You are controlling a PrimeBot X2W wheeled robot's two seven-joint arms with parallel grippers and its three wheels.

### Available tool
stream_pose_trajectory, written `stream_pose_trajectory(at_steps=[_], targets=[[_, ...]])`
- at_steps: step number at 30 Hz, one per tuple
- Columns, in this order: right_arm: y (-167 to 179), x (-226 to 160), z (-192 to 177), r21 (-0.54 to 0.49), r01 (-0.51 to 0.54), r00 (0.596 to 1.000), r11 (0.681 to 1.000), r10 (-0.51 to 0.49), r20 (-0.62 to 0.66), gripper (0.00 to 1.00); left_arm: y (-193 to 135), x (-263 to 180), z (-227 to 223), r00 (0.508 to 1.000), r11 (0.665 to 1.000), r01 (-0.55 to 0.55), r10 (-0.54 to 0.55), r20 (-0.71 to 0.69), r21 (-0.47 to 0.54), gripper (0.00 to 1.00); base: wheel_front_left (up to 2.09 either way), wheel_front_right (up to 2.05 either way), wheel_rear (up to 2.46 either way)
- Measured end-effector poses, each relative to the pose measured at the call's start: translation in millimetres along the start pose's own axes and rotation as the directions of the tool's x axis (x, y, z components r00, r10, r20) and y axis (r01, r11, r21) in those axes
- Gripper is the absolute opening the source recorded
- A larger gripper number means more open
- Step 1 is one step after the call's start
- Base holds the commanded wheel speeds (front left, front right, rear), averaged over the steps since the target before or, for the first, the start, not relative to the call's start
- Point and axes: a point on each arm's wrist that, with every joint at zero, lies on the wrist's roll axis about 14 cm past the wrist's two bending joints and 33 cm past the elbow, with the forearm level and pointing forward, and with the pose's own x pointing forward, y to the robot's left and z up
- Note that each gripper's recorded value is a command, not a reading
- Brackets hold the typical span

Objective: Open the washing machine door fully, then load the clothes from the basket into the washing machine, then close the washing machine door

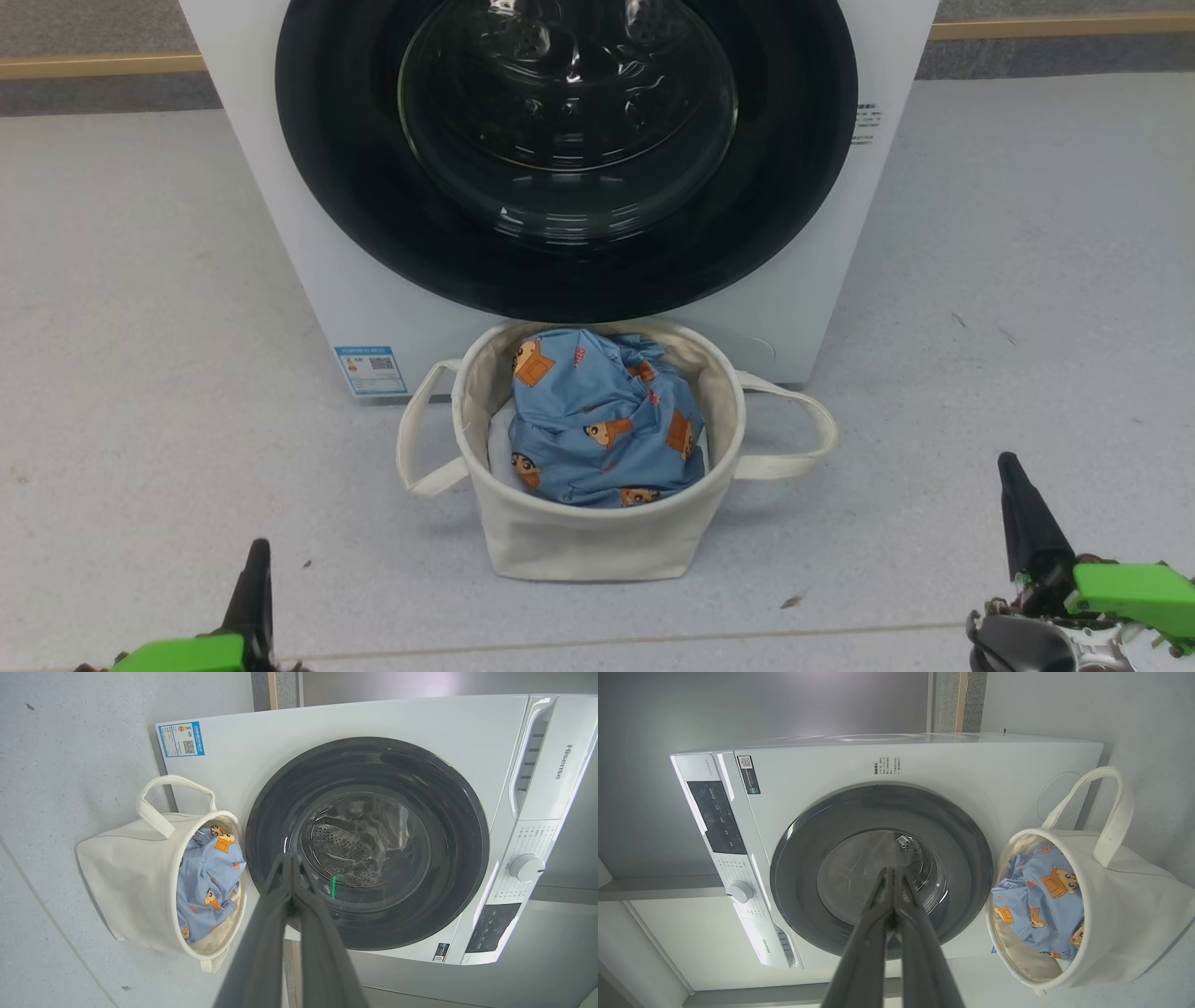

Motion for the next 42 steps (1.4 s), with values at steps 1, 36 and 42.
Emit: stream_pose_trajectory(at_steps=[1,36,42], targets=[[0.0,0.0,0.0,0.0,0.0,1.0,1.0,0.0,0.0,0.0,0.0,0.0,0.0,1.0,1.0,0.0,0.0,0.0,0.0,0.0,0.0,0.0,0.0],[-50.4,-19.5,-6.5,0.013,0.151,0.989,0.988,-0.151,0.004,1.0,44.2,-21.1,0.8,0.99,0.99,-0.139,0.139,0.018,-0.017,1.0,0.0,0.0,0.0],[-42.0,-12.5,-9.1,-0.03,0.129,0.992,0.991,-0.129,0.004,1.0,37.6,-20.1,4.0,0.992,0.992,-0.122,0.122,0.027,0.018,1.0,0.0,0.0,0.0]])
